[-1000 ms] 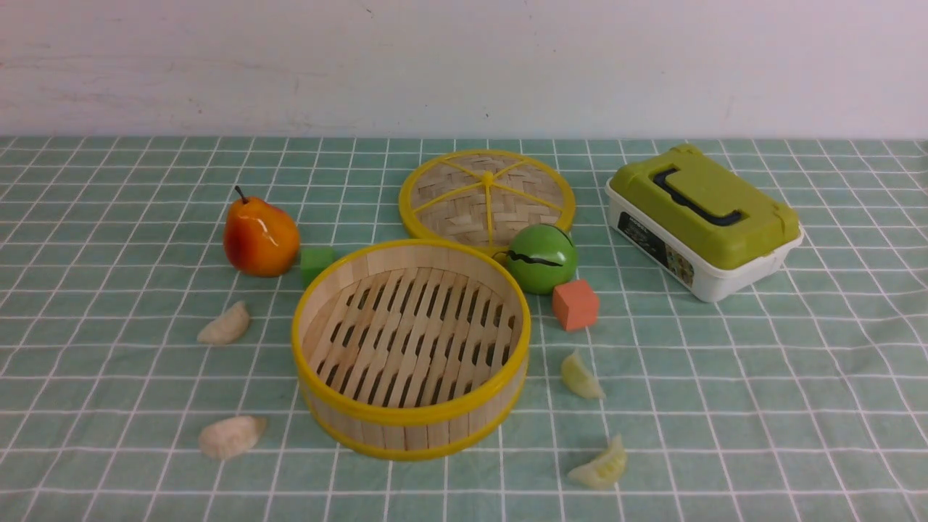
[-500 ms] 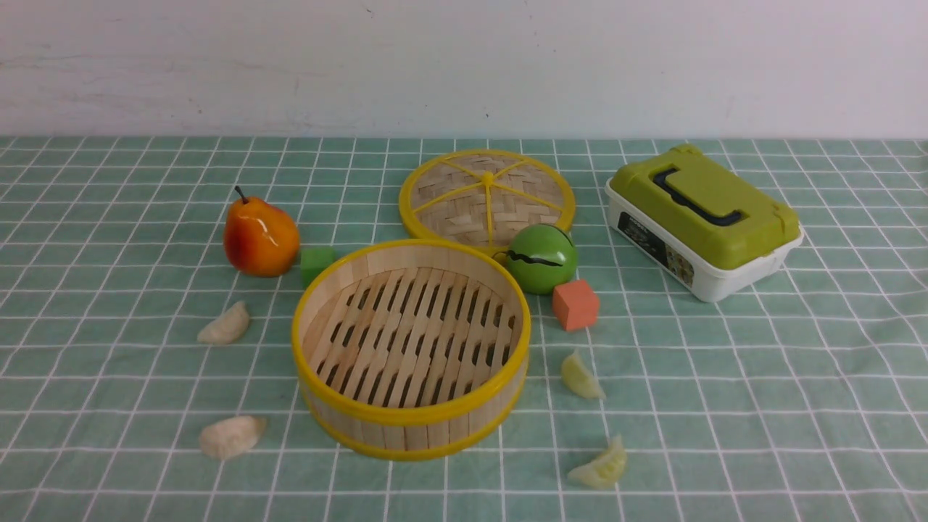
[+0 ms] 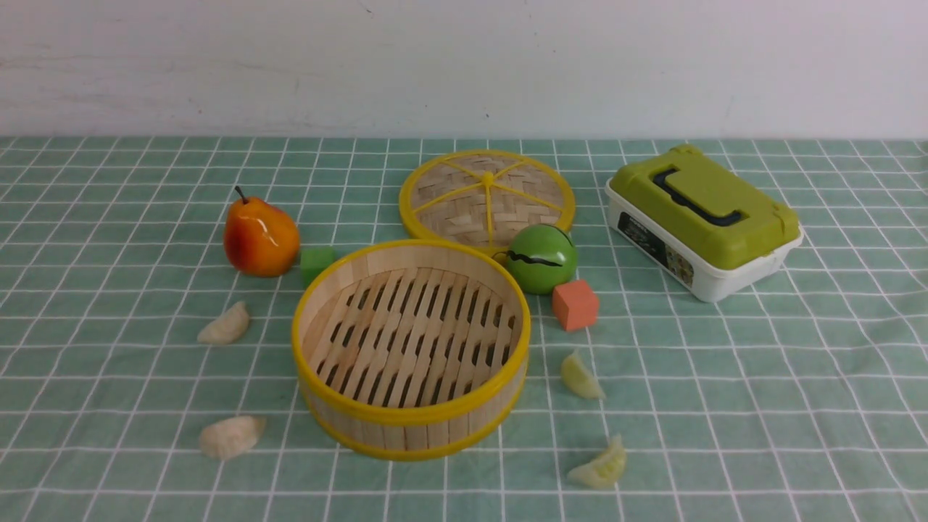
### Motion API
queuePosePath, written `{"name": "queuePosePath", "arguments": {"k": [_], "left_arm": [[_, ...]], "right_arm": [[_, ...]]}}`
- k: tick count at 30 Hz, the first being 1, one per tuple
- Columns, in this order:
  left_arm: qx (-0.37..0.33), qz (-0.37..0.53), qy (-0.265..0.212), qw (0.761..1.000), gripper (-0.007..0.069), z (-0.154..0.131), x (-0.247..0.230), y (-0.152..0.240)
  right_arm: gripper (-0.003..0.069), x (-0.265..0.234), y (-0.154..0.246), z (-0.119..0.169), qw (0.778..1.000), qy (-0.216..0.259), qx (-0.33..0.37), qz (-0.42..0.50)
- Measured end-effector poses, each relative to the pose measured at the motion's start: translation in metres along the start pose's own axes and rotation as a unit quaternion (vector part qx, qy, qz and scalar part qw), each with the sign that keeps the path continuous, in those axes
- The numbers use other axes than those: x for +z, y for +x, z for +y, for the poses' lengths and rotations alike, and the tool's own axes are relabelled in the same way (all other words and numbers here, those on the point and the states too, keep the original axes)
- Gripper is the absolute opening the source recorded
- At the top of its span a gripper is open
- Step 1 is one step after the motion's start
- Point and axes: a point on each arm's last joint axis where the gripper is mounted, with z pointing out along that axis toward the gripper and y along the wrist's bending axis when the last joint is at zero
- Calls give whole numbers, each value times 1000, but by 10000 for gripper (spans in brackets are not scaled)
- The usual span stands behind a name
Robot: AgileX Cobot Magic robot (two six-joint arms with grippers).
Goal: Put the dumplings into the steamer on the table with the blue tablecloth.
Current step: 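Reach for and grasp a dumpling on the table with the left gripper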
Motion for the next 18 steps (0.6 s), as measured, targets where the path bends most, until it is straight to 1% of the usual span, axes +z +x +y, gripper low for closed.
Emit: {"name": "queuePosePath", "arguments": {"k": [1, 2, 3, 4, 5, 7, 8, 9, 10, 11, 12, 13, 15, 16, 17, 18], "left_arm": [[11, 9, -10, 1000, 27, -2, 8, -6], [22, 45, -37, 998, 27, 0, 28, -5], [27, 71, -53, 996, 29, 2, 43, -2], [28, 86, -63, 994, 29, 3, 52, 1], [30, 117, -80, 989, 29, 8, 66, 10], [23, 181, -116, 976, 31, 20, 91, 34], [15, 207, -132, 969, 31, 25, 99, 44], [-3, 247, -158, 956, 31, 32, 108, 59], [-9, 268, -170, 948, 31, 36, 112, 67], [-10, 316, -194, 929, 31, 44, 118, 85], [-13, 338, -202, 919, 31, 47, 120, 92], [0, 383, -212, 899, 32, 52, 123, 105], [11, 455, -217, 863, 32, 57, 126, 124], [13, 473, -210, 856, 32, 57, 127, 127], [18, 531, -190, 825, 32, 56, 133, 141], [19, 560, -172, 810, 32, 55, 138, 147]], "right_arm": [[-10, 7, -1, 1, 999, 1, -18, 26], [-12, 16, 0, 2, 997, 2, -45, 60], [-12, 26, 6, 2, 992, 2, -65, 104], [-12, 30, 11, 1, 989, 2, -76, 128], [-12, 35, 18, 1, 983, 2, -89, 159], [-12, 44, 42, -2, 963, 3, -95, 254], [-12, 46, 54, -4, 949, 5, -88, 304], [-12, 48, 70, -5, 923, 7, -71, 378], [-12, 48, 76, -4, 909, 8, -60, 412], [-12, 49, 86, -3, 881, 6, -39, 472], [-12, 49, 93, -2, 860, 3, -26, 509], [-11, 50, 99, 1, 834, -10, -18, 551], [-11, 53, 109, 4, 796, -35, -22, 603], [-11, 53, 111, 4, 790, -42, -25, 611], [-11, 56, 118, 5, 771, -61, -32, 633], [-11, 58, 123, 6, 763, -71, -32, 642]]}}
